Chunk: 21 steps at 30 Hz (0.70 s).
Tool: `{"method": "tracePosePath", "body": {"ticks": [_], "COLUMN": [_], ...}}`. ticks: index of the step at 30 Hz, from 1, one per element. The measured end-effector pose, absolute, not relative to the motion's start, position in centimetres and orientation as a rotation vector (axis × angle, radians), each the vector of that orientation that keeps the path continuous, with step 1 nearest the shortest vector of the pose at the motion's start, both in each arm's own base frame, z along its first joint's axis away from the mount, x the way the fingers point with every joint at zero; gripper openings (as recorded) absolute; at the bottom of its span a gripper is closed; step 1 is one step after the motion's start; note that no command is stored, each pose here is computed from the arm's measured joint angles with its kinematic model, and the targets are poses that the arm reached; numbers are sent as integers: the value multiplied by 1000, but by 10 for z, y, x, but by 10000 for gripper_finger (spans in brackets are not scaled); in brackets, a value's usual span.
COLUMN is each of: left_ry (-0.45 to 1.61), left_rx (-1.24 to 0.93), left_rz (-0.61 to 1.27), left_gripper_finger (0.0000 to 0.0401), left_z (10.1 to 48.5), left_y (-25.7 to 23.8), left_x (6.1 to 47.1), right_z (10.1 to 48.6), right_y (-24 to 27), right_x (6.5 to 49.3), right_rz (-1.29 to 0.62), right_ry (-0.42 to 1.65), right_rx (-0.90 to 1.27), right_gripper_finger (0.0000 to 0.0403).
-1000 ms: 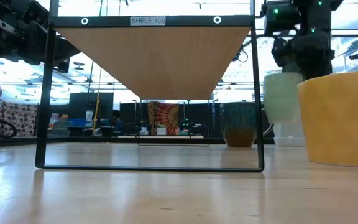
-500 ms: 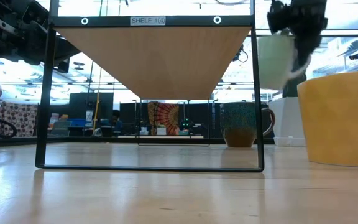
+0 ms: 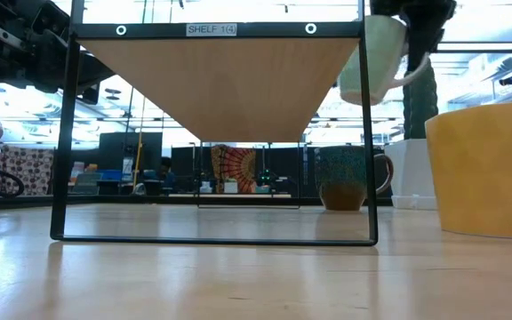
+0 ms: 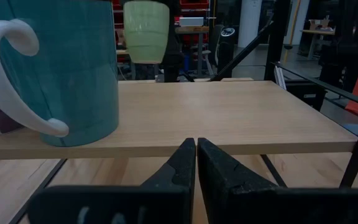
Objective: Place coffee mugs
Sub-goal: Put the green mug on the shelf
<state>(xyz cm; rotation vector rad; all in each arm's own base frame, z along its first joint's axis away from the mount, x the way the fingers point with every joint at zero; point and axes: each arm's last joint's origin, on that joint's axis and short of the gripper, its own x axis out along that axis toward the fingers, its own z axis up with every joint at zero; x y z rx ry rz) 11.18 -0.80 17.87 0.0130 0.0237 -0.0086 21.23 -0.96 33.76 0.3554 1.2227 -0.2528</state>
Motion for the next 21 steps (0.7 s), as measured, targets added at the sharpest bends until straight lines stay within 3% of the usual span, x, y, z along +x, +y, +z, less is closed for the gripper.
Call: {"method": "tracePosePath", "body": {"ticks": [21], "left_ry": [23], "left_rx": [13], "left_rz": [-9], "left_gripper_finger": [23], "left_z": [179], "left_y": [-8], "left_x": [112], "right_z": [343], "right_y": [-23], "right_x": [333], "right_rz": [-109], "right_ry": [1264], "right_rx": [48], "right_gripper_finger": [66]}}
